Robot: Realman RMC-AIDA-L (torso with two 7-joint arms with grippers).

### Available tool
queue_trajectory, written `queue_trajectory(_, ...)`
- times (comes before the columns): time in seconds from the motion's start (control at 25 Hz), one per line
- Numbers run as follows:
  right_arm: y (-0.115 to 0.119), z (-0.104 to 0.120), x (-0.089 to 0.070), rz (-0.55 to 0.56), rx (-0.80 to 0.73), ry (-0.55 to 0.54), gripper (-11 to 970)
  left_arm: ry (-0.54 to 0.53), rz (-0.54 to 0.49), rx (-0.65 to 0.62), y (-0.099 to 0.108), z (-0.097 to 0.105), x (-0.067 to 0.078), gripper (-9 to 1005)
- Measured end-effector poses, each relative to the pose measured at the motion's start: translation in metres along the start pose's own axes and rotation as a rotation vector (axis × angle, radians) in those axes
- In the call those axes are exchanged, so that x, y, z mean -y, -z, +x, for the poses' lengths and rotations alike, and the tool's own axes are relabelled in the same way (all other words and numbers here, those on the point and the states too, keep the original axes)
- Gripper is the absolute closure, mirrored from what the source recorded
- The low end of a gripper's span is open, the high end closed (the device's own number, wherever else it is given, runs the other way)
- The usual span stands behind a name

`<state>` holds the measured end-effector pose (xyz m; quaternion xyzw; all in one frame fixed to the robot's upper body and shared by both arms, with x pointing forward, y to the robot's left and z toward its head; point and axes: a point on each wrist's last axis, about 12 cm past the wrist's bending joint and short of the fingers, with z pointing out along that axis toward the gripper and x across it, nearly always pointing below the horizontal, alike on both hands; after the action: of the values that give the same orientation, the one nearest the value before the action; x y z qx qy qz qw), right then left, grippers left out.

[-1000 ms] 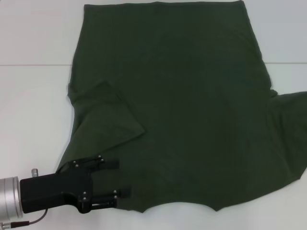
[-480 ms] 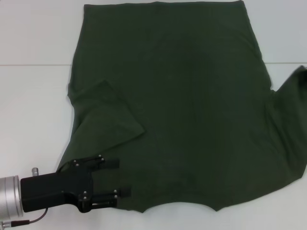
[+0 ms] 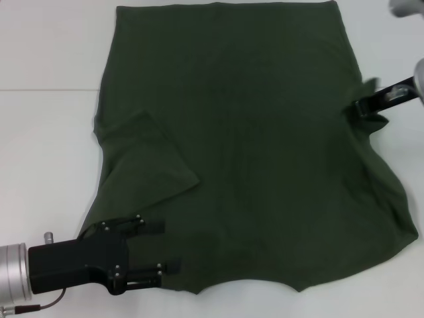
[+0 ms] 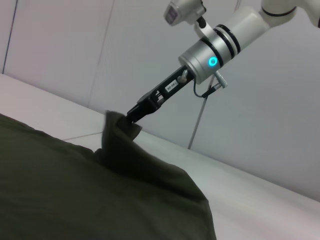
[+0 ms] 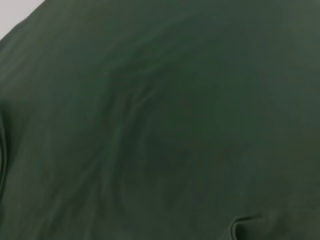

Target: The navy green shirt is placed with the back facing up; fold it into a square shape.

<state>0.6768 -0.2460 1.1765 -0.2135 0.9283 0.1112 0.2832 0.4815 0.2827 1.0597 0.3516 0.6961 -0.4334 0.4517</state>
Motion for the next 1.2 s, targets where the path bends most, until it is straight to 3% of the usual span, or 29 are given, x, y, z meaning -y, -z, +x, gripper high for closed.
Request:
queue_trajectory(0.32,-0.013,-0.001,-0.025,-0.034,-0.046,0.051,943,0.006,0.001,0.000,0.001,0.002,0.002,173)
queue_trajectory(0.48,-0.012,0.002,-0.029,-0.095,-0.032,0.020,828,0.011,0.002,0.003,0.000,0.003,0.003,173)
queue_trajectory(0.68,-0.002,0.015,-0.014,-0.198,0.045,-0.073,654,0.063,-0.001,0.016,0.000,0.003,0.003,173)
queue_trajectory(0.8,0.008,0.035,-0.002,-0.316,0.141,-0.085,532,0.185,-0.010,0.026,0.002,-0.002,-0.001,172)
queue_trajectory(0.96,0.018,0.083,0.007,-0.437,0.296,0.018,332,0.370,-0.023,0.039,0.012,-0.012,-0.009,172)
queue_trajectory(1.2,0.019,0.165,-0.007,-0.485,0.521,0.235,99,0.640,-0.127,0.028,0.047,-0.020,-0.020,172)
